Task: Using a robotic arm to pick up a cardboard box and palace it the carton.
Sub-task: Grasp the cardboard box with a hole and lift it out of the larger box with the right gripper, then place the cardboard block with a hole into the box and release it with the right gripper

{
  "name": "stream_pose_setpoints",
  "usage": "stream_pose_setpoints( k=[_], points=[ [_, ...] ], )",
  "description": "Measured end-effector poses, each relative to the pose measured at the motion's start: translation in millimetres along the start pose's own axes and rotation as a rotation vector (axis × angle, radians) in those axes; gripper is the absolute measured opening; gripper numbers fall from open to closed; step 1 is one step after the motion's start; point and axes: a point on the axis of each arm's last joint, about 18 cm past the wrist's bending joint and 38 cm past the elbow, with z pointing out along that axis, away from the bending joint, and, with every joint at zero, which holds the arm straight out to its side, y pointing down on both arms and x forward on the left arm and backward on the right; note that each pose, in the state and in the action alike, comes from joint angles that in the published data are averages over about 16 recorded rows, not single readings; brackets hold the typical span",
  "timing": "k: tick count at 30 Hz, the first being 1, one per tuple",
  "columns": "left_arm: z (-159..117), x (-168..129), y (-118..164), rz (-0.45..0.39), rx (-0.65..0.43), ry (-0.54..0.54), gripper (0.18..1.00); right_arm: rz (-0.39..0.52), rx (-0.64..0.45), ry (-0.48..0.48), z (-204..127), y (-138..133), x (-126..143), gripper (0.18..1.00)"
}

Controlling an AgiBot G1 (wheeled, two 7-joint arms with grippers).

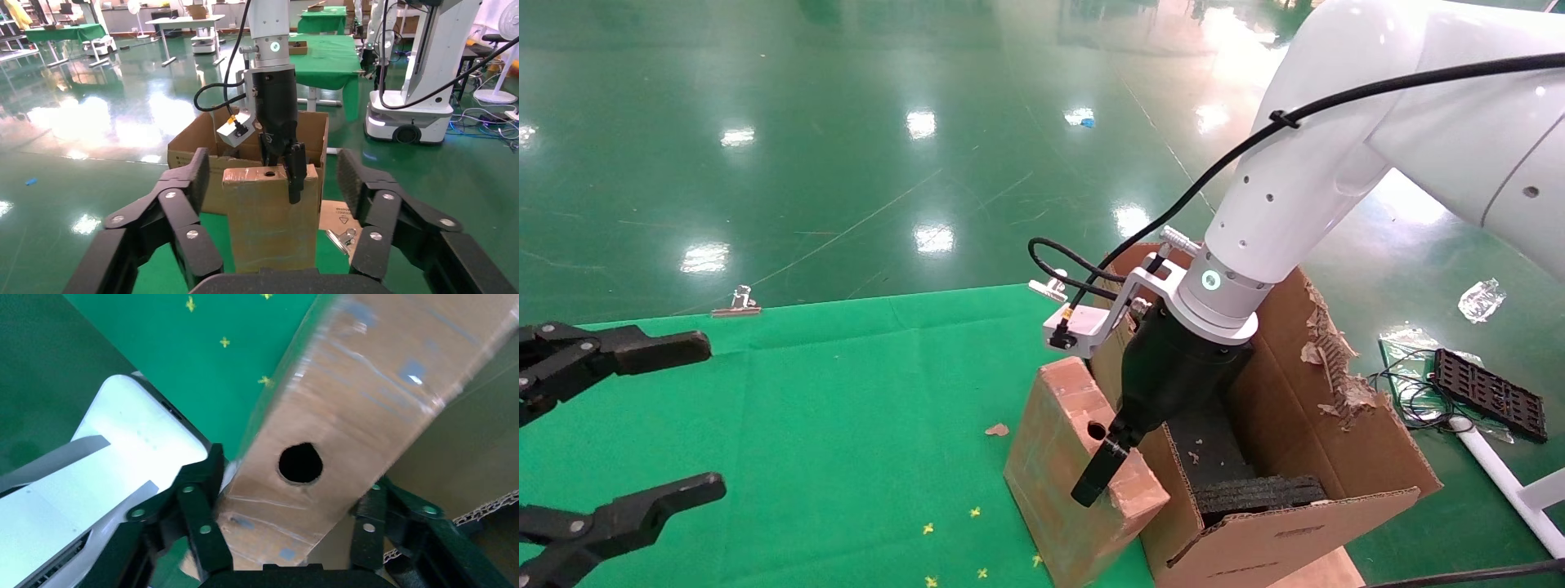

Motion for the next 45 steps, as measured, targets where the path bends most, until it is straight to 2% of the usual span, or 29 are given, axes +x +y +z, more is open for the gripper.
stream_pose_setpoints(
  k=[6,10,16,20,25,30,37,45],
  points=[
    [0,0,0,0.0,0.0,0.0,0.71,-0.024,0.041,0.011,-6,0,3,0.626],
    [0,0,0,0.0,0.0,0.0,0.621,-0.048,0.099,0.033,-23,-3,7,0.528],
    [0,0,0,0.0,0.0,0.0,0.48,-0.074,0.247,0.115,-76,-12,21,0.416],
    [0,0,0,0.0,0.0,0.0,0.398,-0.048,0.363,0.196,-124,-9,38,0.37],
    [0,0,0,0.0,0.0,0.0,0.31,0.057,0.481,0.292,-178,13,66,0.345],
    [0,0,0,0.0,0.0,0.0,0.246,0.231,0.531,0.337,-201,53,95,0.336],
    [0,0,0,0.0,0.0,0.0,0.205,0.477,0.493,0.338,-188,110,125,0.333],
    [0,0,0,0.0,0.0,0.0,0.207,0.643,0.393,0.338,-151,153,144,0.331]
  ],
)
